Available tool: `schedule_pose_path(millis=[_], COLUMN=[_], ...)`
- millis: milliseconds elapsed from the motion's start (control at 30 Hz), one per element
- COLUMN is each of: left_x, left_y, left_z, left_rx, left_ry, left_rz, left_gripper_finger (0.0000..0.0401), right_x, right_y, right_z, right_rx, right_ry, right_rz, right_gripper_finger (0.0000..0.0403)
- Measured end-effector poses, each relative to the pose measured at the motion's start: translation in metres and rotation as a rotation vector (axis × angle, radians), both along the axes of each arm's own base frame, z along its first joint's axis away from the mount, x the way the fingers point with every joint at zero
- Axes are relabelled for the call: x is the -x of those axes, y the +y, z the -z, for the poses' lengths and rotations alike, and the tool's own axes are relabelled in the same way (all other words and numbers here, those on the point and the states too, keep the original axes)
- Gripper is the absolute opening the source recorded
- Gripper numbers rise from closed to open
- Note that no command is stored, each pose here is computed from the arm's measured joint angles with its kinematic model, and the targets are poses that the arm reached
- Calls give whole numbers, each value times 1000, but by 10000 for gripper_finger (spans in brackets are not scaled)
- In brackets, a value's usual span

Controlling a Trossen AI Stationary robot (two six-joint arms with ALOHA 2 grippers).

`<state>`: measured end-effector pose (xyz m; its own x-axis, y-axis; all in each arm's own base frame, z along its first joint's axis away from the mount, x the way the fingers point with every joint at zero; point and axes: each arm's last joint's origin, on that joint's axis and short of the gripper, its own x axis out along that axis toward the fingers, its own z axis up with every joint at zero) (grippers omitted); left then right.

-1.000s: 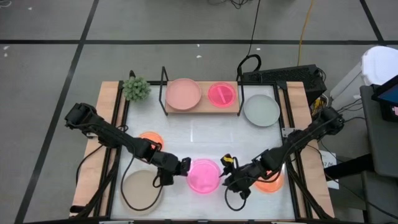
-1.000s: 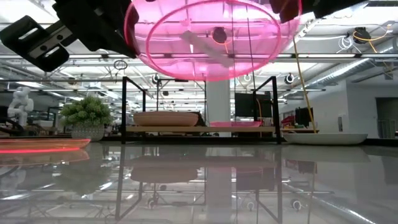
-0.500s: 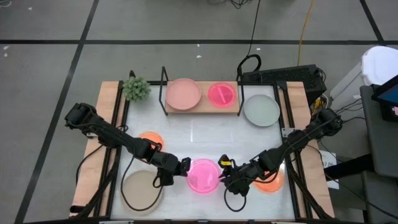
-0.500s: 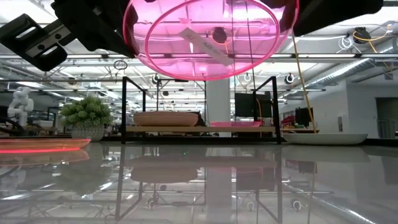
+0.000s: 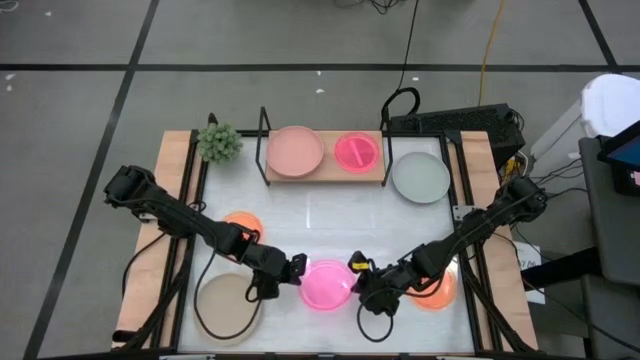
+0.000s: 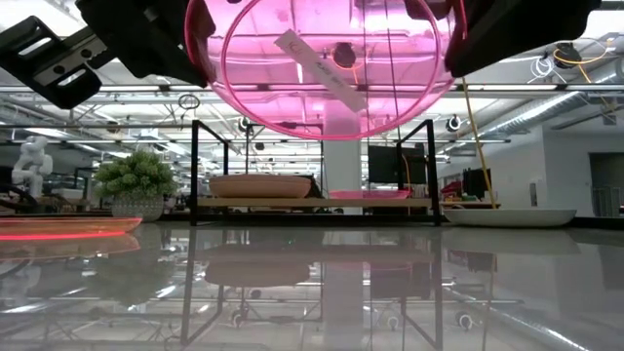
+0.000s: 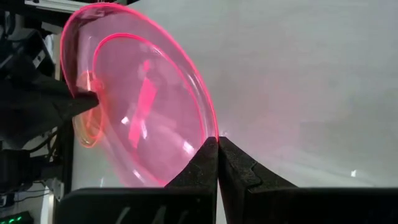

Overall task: Place and stack plates onto a shelf
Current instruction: Stack the pink plate on the pink plate on the shelf

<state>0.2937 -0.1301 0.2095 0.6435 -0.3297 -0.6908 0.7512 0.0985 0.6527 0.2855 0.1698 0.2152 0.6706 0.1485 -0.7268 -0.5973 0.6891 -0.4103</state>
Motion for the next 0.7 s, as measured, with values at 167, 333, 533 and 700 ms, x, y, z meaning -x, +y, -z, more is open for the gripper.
schedule_pose_path(millis=[167, 333, 533, 700], left_x=[-2, -6, -9, -13], left_y=[0, 0, 2, 3], left_z=[-2, -6, -8, -15], left_rx=[-7, 16, 31, 137], left_ry=[-40, -89, -116, -163], left_rz=[-29, -95, -204, -378], left_gripper_finger=[9, 62, 149, 214], right_x=[1, 1, 1, 1], right_y=[1, 1, 1, -2], right_z=[1, 1, -1, -6], right_rx=[-2, -8, -18, -35], right_ry=[9, 12, 5, -21], right_rz=[-11, -16, 3, 80], right_gripper_finger=[3, 1, 0, 0])
